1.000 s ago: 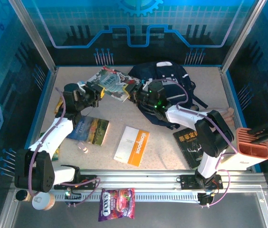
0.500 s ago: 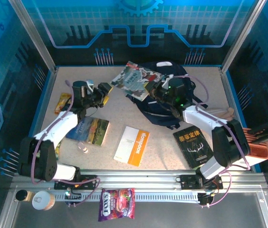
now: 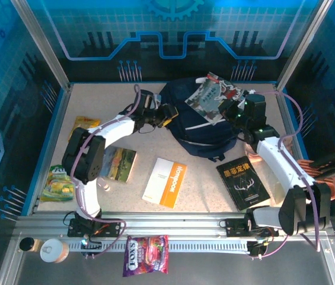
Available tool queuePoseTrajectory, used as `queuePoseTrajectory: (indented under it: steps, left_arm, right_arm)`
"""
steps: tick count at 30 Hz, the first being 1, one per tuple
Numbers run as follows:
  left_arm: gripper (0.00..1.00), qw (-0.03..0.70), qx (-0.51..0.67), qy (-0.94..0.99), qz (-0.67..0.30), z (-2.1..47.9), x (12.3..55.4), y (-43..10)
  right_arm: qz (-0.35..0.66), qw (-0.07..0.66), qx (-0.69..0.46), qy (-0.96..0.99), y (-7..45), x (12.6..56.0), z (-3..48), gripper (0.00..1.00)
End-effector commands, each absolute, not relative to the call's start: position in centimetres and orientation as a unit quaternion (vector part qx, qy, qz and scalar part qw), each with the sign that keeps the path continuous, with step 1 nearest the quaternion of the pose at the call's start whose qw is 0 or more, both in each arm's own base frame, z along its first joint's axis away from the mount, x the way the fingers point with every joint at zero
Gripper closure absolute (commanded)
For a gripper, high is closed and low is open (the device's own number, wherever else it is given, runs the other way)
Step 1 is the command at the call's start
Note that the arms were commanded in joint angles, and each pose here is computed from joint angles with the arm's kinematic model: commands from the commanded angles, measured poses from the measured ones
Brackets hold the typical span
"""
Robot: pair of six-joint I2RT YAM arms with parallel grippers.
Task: Pack the student bag
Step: Pass the book, then move the student bag to the center of the table.
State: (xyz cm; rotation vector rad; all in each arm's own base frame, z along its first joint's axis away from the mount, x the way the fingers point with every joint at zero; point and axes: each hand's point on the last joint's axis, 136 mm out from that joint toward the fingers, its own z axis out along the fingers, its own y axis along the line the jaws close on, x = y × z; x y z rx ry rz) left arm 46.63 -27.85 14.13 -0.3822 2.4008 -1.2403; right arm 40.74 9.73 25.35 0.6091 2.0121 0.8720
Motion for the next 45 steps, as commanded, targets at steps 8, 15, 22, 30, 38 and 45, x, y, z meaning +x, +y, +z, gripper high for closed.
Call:
queuePoseTrajectory:
  steps: [8, 15, 22, 30, 38, 45]
  left_arm:
    - [0.61, 0.161, -0.131, 0.885, -0.416, 10.2, 48.0, -31.3]
    - [0.60, 0.143, -0.158, 0.897, -0.386, 8.0, 49.3, -31.3]
    - [0.61, 0.137, -0.159, 0.902, -0.377, 7.1, 49.5, -31.4]
    - [0.97, 0.149, -0.154, 0.905, -0.368, 7.5, 49.6, -30.7]
    - [1.00, 0.191, -0.224, 0.881, -0.370, 9.1, 48.8, -25.0]
    - [1.00, 0.213, -0.272, 0.874, -0.342, 9.2, 46.0, -19.6]
  right_arm:
    - [0.272, 0.430, 0.243, 0.826, 5.5, 37.5, 25.6, 1.00]
    - [0.286, 0.429, 0.249, 0.820, 5.0, 36.8, 25.6, 1.00]
    - [0.287, 0.405, 0.254, 0.830, 5.2, 36.4, 23.9, 1.00]
    - [0.248, 0.344, 0.257, 0.868, 5.0, 36.1, 19.2, 1.00]
    - [0.259, 0.284, 0.186, 0.904, 10.0, 38.1, 15.3, 1.00]
    - [0.317, 0.276, 0.147, 0.896, 15.2, 40.7, 15.8, 1.00]
